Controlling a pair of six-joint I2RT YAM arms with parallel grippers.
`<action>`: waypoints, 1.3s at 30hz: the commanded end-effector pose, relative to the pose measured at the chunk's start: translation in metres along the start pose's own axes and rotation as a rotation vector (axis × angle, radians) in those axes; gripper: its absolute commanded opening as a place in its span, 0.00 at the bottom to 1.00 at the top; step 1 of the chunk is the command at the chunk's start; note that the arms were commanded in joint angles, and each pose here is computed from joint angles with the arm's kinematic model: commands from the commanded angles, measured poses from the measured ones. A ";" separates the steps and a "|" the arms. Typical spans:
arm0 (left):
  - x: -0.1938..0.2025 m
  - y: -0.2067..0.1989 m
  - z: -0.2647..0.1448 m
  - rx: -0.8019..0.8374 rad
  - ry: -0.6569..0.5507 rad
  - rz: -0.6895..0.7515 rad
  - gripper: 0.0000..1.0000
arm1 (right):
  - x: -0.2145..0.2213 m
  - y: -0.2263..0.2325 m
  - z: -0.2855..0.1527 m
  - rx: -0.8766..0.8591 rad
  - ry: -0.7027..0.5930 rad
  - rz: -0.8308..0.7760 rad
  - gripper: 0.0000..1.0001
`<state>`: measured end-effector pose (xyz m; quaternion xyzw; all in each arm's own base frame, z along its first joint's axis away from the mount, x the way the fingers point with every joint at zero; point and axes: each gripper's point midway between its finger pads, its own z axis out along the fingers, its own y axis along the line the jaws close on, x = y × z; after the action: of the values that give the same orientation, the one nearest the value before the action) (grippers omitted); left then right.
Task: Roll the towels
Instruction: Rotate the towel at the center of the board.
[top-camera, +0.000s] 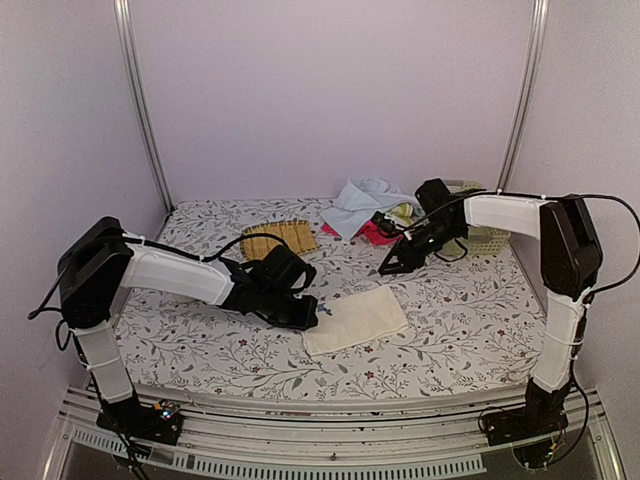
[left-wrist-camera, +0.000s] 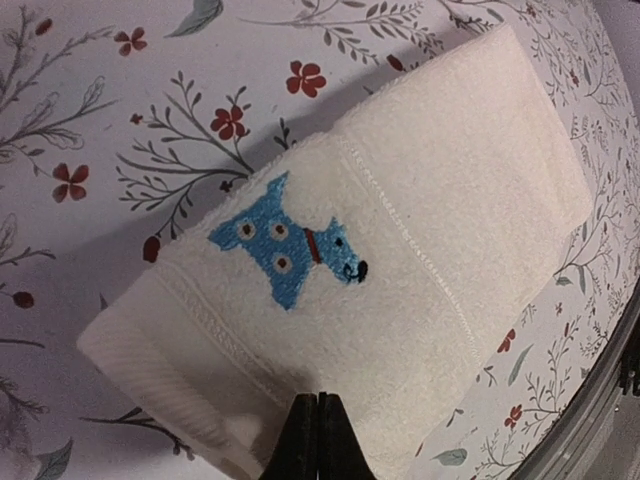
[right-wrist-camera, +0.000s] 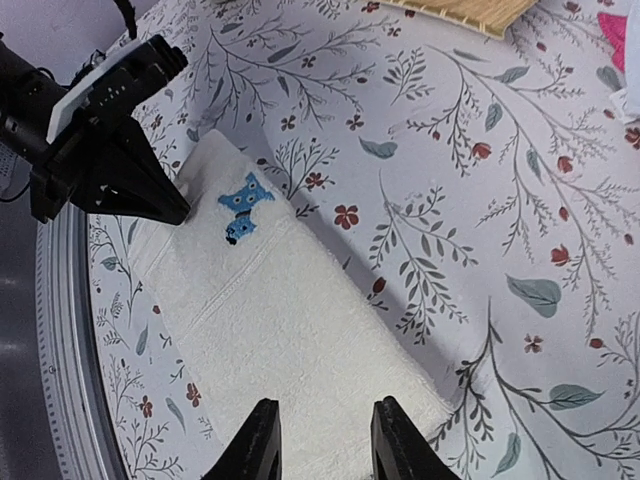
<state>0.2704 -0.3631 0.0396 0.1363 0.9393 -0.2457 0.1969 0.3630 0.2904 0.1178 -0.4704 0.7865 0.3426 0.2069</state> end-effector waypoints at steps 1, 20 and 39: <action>0.001 0.009 0.000 0.023 -0.003 -0.029 0.00 | 0.020 0.013 0.019 -0.070 0.082 0.030 0.33; 0.016 0.069 0.007 -0.091 0.070 -0.059 0.00 | 0.142 0.012 0.054 0.049 0.420 0.167 0.20; -0.074 0.031 -0.040 -0.061 -0.102 0.149 0.00 | 0.064 0.160 0.032 -0.394 0.251 -0.050 0.26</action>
<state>0.3566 -0.3261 0.0572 0.1743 0.9365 -0.1899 0.2379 0.1711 0.3222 0.0647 -0.5596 0.7340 0.3834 -0.0321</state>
